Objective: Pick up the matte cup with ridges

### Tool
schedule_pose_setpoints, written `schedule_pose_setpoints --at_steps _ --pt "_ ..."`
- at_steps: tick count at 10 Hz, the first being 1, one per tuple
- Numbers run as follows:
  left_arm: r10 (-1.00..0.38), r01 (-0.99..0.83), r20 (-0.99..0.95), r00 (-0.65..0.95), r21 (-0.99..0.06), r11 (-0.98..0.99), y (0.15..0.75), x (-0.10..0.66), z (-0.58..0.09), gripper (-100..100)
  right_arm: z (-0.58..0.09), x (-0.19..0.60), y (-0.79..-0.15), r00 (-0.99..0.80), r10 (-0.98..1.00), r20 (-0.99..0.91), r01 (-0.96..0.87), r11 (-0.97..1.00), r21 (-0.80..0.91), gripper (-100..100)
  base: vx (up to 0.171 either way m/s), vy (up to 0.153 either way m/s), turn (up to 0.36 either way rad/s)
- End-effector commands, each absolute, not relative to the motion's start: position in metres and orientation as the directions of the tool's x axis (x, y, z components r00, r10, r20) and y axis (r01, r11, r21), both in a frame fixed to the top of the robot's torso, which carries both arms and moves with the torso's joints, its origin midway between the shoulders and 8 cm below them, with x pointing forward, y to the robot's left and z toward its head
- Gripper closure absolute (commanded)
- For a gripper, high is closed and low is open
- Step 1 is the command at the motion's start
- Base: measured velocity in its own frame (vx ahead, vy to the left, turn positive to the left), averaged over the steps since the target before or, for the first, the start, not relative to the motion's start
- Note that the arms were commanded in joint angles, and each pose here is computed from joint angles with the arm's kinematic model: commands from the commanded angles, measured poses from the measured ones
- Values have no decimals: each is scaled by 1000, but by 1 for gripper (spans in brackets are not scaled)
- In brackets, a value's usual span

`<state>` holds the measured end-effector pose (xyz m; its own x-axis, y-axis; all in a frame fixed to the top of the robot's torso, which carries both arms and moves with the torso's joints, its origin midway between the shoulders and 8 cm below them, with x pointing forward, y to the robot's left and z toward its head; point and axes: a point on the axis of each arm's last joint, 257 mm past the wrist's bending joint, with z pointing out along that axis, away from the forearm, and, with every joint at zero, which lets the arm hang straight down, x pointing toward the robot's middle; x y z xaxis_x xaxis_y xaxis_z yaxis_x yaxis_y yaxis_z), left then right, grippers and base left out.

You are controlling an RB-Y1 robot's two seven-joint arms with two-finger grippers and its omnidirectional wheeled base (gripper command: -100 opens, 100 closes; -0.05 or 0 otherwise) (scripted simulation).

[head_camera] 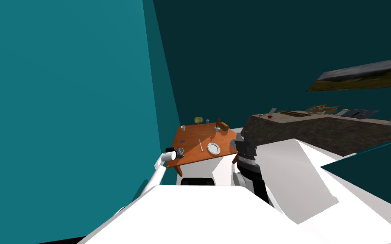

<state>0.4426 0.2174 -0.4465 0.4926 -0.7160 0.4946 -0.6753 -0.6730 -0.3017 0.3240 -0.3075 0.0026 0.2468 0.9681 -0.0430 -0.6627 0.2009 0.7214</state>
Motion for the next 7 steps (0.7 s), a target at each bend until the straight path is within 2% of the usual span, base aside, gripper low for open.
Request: schedule_pose_setpoints --at_steps 1,2,3,6,7 --pt "-716 -675 495 493 -302 -673 217 443 -446 -100 3 324 -308 247 968 -43 -663 201 721 0 17 31 -7" --pt "-715 -677 492 496 -296 -674 217 441 -448 0 3 324 -308 247 968 -43 -663 201 721 0 3 6 1" --pt "-715 -676 493 497 -297 -675 215 440 -456 -100 3 324 -308 247 968 -43 -663 201 721 0 30 5 -9" --pt "-714 -676 492 499 -295 -675 214 439 -463 -100 3 324 -308 247 968 -43 -663 201 721 0 42 -3 -5" --pt "-714 -675 493 497 -298 -675 214 439 -463 100 3 324 -308 247 968 -43 -663 201 721 0 0 0 0"
